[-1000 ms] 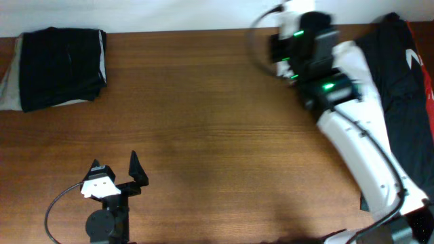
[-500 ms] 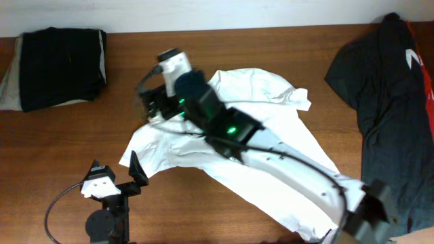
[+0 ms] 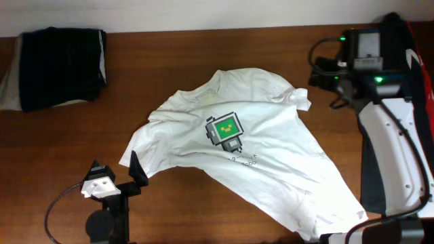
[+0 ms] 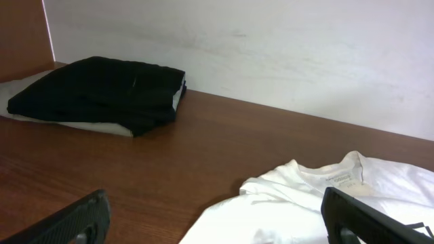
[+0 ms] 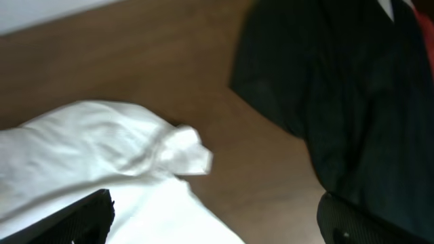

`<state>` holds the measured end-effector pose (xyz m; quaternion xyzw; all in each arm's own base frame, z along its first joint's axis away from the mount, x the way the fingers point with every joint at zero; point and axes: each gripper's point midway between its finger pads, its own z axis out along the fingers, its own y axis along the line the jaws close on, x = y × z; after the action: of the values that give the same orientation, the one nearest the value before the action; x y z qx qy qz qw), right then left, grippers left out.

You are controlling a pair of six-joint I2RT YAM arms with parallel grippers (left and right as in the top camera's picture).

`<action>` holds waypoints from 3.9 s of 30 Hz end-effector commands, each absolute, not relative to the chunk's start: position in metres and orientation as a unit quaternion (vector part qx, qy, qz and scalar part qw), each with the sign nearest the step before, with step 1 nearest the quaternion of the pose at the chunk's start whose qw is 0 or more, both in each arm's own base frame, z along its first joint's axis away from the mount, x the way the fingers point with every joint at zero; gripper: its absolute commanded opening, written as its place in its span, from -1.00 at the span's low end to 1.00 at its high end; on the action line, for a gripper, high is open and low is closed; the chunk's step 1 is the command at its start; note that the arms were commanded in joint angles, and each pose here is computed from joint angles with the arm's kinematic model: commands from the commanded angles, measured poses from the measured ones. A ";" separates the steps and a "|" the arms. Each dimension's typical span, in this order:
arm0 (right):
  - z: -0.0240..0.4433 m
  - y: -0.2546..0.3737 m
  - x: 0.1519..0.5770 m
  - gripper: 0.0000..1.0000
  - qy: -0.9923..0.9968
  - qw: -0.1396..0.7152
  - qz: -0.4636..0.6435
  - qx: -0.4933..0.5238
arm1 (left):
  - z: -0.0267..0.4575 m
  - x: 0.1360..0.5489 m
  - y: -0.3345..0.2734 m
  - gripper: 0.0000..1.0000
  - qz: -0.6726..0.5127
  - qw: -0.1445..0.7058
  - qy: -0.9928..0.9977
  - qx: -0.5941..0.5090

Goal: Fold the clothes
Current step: 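Drag the white T-shirt leftward to the table center and release, then grasp the T-shirt's left edge with the left gripper and pull left, then grasp the T-shirt's right side with the right gripper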

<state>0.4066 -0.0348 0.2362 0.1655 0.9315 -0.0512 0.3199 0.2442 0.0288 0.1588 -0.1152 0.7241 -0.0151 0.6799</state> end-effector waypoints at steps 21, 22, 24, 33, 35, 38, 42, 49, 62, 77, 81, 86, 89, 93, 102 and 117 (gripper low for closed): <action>0.227 -0.042 0.398 0.97 0.939 0.292 -0.031 0.179 | 0.251 0.235 -0.064 0.98 -0.241 0.692 0.678 0.058; 0.227 -0.042 0.398 0.97 0.939 0.292 -0.031 0.179 | 0.250 0.239 -0.066 0.98 -0.246 0.674 0.694 0.062; 0.227 -0.042 0.398 0.97 0.939 0.292 -0.031 0.179 | 0.245 0.252 -0.071 0.98 -0.245 0.629 0.734 0.077; 0.227 -0.042 0.398 0.97 0.939 0.292 -0.031 0.179 | 0.169 0.315 -0.056 0.98 -0.244 0.406 0.881 -0.014; 0.227 -0.042 0.398 0.97 0.939 0.292 -0.031 0.179 | 0.141 0.318 -0.053 0.98 -0.245 0.334 0.909 -0.043; 0.227 -0.042 0.398 0.97 0.939 0.292 -0.031 0.179 | 0.116 0.331 -0.041 0.98 -0.239 0.262 0.932 -0.073; 0.227 -0.042 0.398 0.97 0.939 0.292 -0.031 0.179 | 0.093 0.337 0.003 0.98 -0.137 0.183 0.964 -0.135; 0.227 -0.042 0.398 0.97 0.939 0.292 -0.031 0.179 | 0.076 0.332 0.041 0.98 -0.029 0.130 0.978 -0.158; 0.227 -0.042 0.398 0.97 0.939 0.292 -0.031 0.179 | 0.012 0.315 0.050 0.98 0.001 0.024 0.987 -0.157; 0.227 -0.042 0.398 0.98 0.939 0.292 -0.031 0.179 | -0.003 0.310 0.054 0.16 0.012 0.003 0.987 -0.158; 0.227 -0.042 0.398 0.97 0.939 0.292 -0.031 0.179 | -0.004 0.310 0.047 -0.15 -0.006 0.002 0.987 -0.158; 0.227 -0.042 0.398 0.98 0.939 0.292 -0.031 0.179 | -0.013 0.297 0.045 -0.42 -0.006 -0.014 0.987 -0.158; 0.227 -0.042 0.398 0.97 0.939 0.292 -0.031 0.179 | -0.016 0.293 0.045 -0.75 -0.006 -0.020 0.987 -0.158; 0.227 -0.042 0.398 0.97 0.939 0.292 -0.031 0.179 | -0.016 0.299 0.046 -0.99 -0.006 -0.008 0.987 -0.159; 0.227 -0.042 0.398 0.97 0.939 0.292 -0.031 0.179 | 0.026 0.352 0.137 -0.99 0.000 0.106 0.945 -0.309; 0.237 -0.043 0.412 0.97 0.928 0.327 -0.026 0.180 | 0.032 0.297 0.247 -0.99 -0.067 0.140 0.850 -0.504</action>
<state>0.3995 -0.0415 0.2261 0.1763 0.9389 -0.0305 0.2939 0.2855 0.2539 0.0304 -0.5083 0.8498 -0.0402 0.1336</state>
